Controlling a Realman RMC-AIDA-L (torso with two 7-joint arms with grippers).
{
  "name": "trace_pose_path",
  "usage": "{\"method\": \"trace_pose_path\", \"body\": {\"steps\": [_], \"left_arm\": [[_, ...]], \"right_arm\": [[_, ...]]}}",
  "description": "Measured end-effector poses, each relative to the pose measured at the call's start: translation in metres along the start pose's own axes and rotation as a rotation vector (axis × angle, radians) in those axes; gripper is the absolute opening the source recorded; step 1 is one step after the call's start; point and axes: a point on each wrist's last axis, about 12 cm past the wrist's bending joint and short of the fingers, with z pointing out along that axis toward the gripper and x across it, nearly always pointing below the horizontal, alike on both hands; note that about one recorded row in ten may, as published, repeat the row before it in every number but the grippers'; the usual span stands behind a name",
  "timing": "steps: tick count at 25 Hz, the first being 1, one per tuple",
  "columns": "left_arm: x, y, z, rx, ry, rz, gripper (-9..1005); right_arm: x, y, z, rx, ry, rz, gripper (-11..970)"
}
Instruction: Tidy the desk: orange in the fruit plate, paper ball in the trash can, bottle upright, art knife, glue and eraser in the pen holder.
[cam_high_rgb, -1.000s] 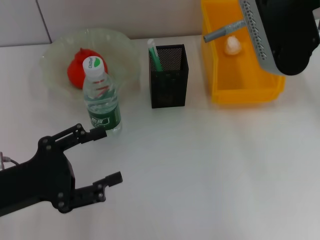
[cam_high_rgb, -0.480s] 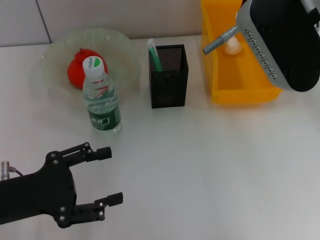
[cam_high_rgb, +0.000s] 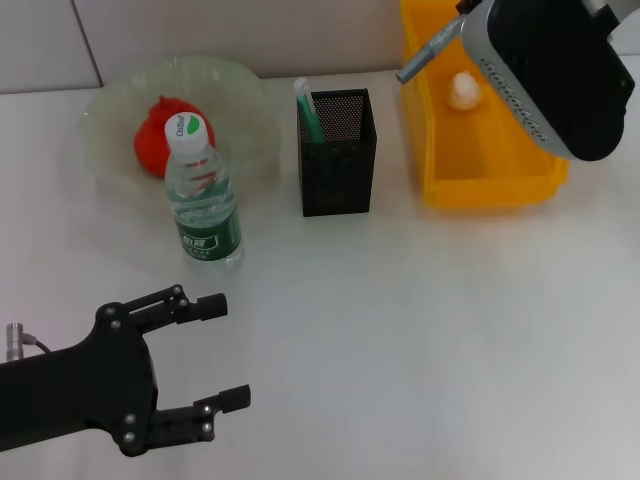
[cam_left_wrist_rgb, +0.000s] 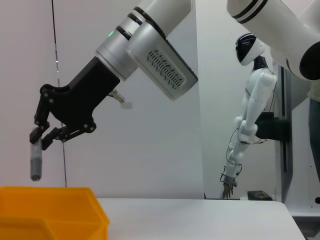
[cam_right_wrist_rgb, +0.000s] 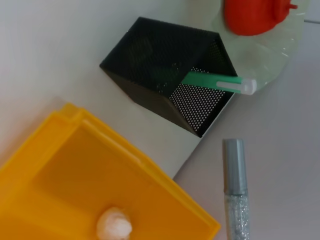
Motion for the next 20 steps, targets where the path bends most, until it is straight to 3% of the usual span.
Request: {"method": "trace_pose_path", "body": {"steps": [7,20], "left_arm": [[0.001,-0.001,0.003,-0.002,-0.006,-0.005,792],[0.001,-0.002,0.005,0.007,-0.012,-0.008,792]], "right_arm": [[-0.004,-0.004,0.02,0.012,-0.008,-0.135,126],[-0.004,-0.01,0.048,0.075,0.014,-0.271,126]]}}
